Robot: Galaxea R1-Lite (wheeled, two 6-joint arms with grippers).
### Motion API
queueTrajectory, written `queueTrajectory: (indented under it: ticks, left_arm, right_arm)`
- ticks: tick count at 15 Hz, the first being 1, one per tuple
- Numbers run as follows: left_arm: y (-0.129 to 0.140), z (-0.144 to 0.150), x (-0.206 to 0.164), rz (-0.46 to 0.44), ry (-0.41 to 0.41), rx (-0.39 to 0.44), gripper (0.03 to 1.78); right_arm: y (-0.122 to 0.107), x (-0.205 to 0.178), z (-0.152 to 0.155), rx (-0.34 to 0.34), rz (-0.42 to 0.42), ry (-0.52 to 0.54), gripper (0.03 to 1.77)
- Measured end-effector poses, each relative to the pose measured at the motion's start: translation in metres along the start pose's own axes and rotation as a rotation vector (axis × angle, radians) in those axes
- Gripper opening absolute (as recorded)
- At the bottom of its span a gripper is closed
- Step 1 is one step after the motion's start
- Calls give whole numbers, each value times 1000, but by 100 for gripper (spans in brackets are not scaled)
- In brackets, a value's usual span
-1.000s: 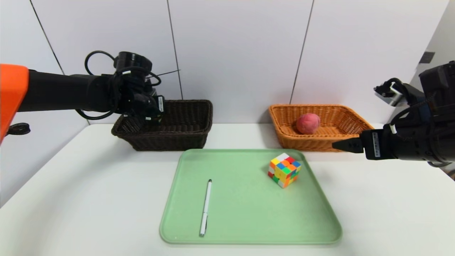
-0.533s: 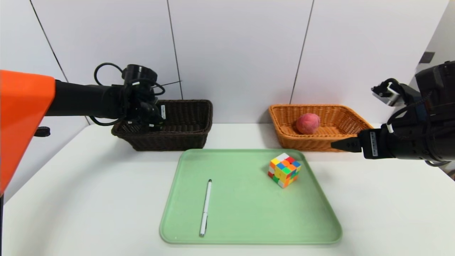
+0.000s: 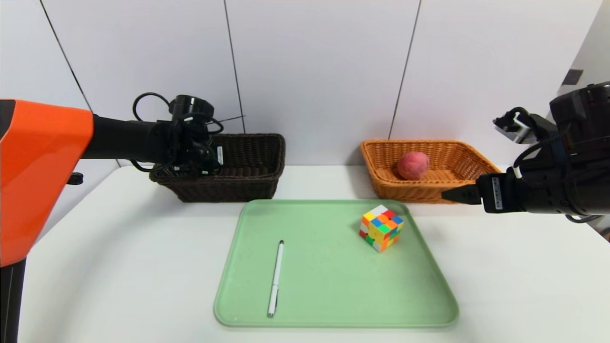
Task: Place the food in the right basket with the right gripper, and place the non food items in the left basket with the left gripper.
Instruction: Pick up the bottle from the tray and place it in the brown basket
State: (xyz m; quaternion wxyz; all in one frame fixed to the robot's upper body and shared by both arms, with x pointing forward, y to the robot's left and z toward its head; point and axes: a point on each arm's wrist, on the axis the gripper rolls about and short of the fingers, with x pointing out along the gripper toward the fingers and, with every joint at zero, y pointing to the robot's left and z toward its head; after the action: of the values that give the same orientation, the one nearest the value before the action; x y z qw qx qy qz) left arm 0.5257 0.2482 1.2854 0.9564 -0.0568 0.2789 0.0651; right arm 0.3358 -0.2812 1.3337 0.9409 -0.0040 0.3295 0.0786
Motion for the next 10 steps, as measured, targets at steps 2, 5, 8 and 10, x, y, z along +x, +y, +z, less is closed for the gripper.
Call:
queueTrajectory:
  ticks: [2, 5, 8, 10]
  left_arm:
    - [-1, 2, 3, -1, -7, 1, 62]
    - [-2, 2, 7, 2, -9, 2, 78]
    - [-2, 1, 8, 2, -6, 3, 108]
    - [-2, 1, 8, 3, -6, 2, 122]
  right_arm:
    - [0, 1, 0, -1, -1, 2, 170]
    - [0, 2, 0, -2, -1, 4, 170]
    - [0, 2, 0, -2, 1, 5, 170]
    - [0, 2, 0, -1, 0, 5, 170]
